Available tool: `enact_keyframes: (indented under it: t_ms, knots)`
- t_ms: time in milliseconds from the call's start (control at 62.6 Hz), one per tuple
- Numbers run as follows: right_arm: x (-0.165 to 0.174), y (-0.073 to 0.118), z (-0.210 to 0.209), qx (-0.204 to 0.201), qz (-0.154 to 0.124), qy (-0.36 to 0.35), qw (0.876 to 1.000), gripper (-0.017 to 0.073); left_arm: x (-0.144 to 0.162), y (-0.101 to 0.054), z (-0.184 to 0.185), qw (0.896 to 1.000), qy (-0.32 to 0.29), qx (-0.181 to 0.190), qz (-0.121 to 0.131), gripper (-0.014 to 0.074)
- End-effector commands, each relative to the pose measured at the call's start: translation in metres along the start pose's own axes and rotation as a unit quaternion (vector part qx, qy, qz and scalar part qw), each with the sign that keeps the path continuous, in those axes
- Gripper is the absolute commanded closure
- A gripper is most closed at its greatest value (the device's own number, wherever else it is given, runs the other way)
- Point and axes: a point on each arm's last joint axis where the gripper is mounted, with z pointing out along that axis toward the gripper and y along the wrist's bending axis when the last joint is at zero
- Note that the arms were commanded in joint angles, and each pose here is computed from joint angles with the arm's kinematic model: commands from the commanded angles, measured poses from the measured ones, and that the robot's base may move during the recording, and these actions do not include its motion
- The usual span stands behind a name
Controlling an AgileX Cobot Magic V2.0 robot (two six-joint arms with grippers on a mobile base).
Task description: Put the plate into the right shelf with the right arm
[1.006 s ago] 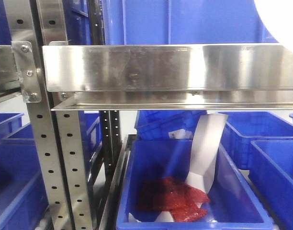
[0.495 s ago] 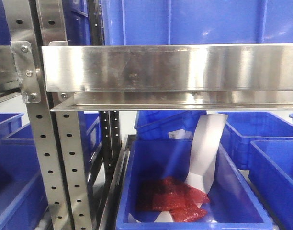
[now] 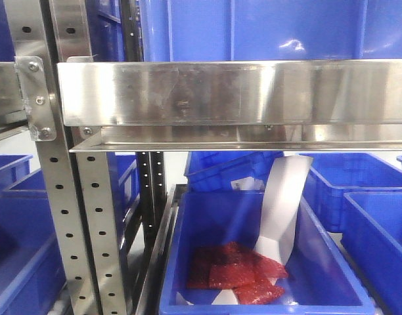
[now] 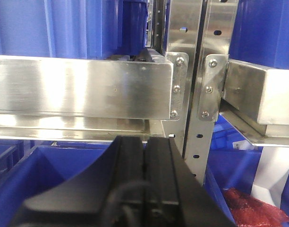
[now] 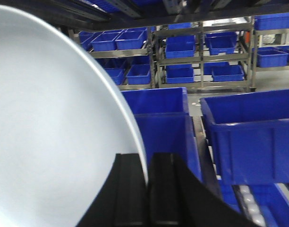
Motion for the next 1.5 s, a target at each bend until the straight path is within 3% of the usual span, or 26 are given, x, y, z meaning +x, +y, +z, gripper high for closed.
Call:
enact_keyframes:
  t_ms: [0, 224, 447, 639, 751, 847, 927, 990, 1230, 1294, 1358, 1486]
  knots:
    - [-0.023, 0.004, 0.015, -0.009, 0.007, -0.075, 0.997, 0.0502, -0.005, 0.001, -0.001, 0.999, -0.044, -0.006, -0.008, 0.0722]
    - [-0.018, 0.007, 0.069, -0.013, 0.011, -0.101, 0.995, 0.0502, -0.005, 0.001, -0.001, 0.999, -0.044, -0.006, -0.008, 0.0722]
    - [0.013, 0.000, 0.118, 0.000, 0.010, -0.084, 0.996, 0.0502, -0.005, 0.001, -0.001, 0.999, -0.044, -0.006, -0.008, 0.0722]
    - [0.029, -0.002, 0.134, 0.005, 0.006, -0.062, 0.998, 0.0486, -0.005, 0.001, -0.001, 0.999, -0.044, -0.006, -0.008, 0.0722]
    - [0.031, -0.003, 0.136, 0.005, 0.006, -0.059, 0.998, 0.0340, -0.005, 0.001, -0.001, 0.999, -0.044, -0.006, -0.008, 0.0722]
    - [0.031, -0.003, 0.137, 0.005, 0.006, -0.055, 0.998, 0.0112, -0.005, 0.001, -0.001, 0.999, -0.044, -0.006, -0.008, 0.0722]
    - [0.033, -0.003, 0.137, 0.004, 0.006, -0.048, 0.999, -0.0027, -0.005, 0.001, -0.001, 0.999, -0.044, -0.006, -0.008, 0.0722]
    - [0.034, -0.002, 0.136, 0.004, 0.006, -0.042, 0.999, -0.0066, -0.005, 0.001, -0.001, 0.999, -0.044, -0.006, -0.008, 0.0722]
    - [0.020, -0.001, 0.124, 0.002, 0.006, -0.068, 0.998, -0.0060, -0.005, 0.001, -0.001, 0.999, -0.044, -0.006, -0.008, 0.0722]
    - [0.013, 0.000, 0.117, 0.000, 0.006, -0.079, 0.997, -0.0022, -0.005, 0.001, -0.001, 0.999, -0.044, -0.006, -0.008, 0.0722]
    - [0.007, 0.000, 0.110, 0.000, 0.006, -0.084, 0.996, 0.0082, -0.005, 0.001, -0.001, 0.999, -0.044, -0.006, -0.008, 0.0722]
    - [-0.001, 0.002, 0.099, -0.003, 0.006, -0.089, 0.996, 0.0430, -0.005, 0.001, -0.001, 0.999, -0.044, -0.006, -0.008, 0.0722]
